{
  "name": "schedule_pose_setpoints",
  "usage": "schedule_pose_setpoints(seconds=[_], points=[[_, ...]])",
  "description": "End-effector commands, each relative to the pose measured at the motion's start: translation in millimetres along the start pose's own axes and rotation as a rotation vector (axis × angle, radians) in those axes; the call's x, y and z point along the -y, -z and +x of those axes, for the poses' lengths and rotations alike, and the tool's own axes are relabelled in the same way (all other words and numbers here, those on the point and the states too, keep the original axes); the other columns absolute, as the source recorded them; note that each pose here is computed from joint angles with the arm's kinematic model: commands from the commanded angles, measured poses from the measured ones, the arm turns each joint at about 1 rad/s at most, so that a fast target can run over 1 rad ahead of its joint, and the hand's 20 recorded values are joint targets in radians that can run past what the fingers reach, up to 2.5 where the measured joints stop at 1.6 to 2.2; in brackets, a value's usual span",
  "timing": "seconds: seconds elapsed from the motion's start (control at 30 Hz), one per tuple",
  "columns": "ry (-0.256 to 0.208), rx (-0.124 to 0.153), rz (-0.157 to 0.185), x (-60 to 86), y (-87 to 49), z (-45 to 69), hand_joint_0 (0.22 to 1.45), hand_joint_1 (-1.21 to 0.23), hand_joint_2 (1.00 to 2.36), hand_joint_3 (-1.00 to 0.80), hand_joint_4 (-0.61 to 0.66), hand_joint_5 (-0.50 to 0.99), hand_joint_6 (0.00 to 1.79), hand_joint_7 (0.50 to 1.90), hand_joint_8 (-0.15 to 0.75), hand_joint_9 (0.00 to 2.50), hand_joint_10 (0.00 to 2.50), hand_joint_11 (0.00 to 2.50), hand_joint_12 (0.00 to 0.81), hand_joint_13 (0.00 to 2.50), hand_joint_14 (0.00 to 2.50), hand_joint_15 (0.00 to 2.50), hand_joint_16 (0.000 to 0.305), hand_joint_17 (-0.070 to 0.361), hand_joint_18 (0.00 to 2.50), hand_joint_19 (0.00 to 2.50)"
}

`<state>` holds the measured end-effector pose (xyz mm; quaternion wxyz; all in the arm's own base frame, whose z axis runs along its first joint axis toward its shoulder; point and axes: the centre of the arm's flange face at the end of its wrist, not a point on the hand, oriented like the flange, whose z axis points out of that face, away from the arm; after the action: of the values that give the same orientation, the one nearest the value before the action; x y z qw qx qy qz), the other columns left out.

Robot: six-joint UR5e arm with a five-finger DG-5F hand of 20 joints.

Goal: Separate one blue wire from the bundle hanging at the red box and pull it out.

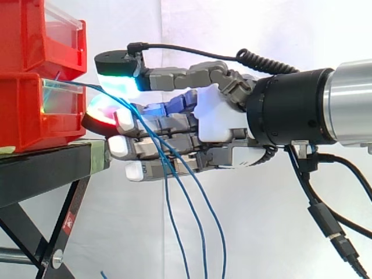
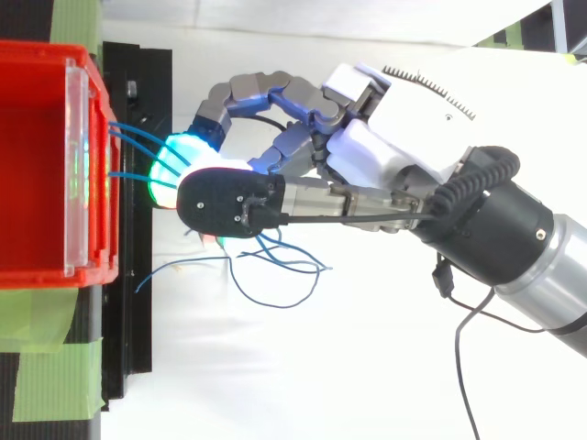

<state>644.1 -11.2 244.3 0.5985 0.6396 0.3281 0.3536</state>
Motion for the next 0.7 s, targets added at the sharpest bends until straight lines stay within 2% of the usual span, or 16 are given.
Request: schedule_pose_setpoints(seconds=[0.0,0.27,0.43,0.6,0.67], points=[[-0.006,-0.002,0.003,-2.3,0.8,-0.5,0.59,-0.7,1.02,-0.09,0.13,-0.14,0.91,1.03,0.461,1.33,0.02,0.98,0.508,1.32,0.02,0.79,0.062,0.14,0.98,0.47],[0.014,-0.006,0.021,-20.0,9.2,-4.4,0.59,-0.7,1.02,-0.1,0.13,-0.14,0.91,1.03,0.458,1.31,0.02,0.98,0.494,1.5,0.02,0.99,0.061,0.136,1.0,0.47],[0.027,-0.007,0.033,-19.0,10.9,-5.1,0.6,-0.7,1.02,-0.11,0.13,-0.14,0.91,1.02,0.46,1.31,0.02,0.98,0.452,1.67,0.02,1.25,0.06,0.136,1.02,0.48],[0.039,-0.012,0.052,-17.4,13.3,-6.2,0.6,-0.7,1.02,-0.11,0.14,-0.14,0.91,1.02,0.454,1.31,0.02,0.99,0.439,1.69,0.02,1.3,0.06,0.135,1.02,0.5],[0.041,-0.01,0.069,-22.9,15.9,-11.4,0.6,-0.7,1.02,-0.11,0.14,-0.14,0.91,1.03,0.459,1.31,0.01,0.99,0.443,1.69,0.02,1.3,0.06,0.135,1.02,0.5]])
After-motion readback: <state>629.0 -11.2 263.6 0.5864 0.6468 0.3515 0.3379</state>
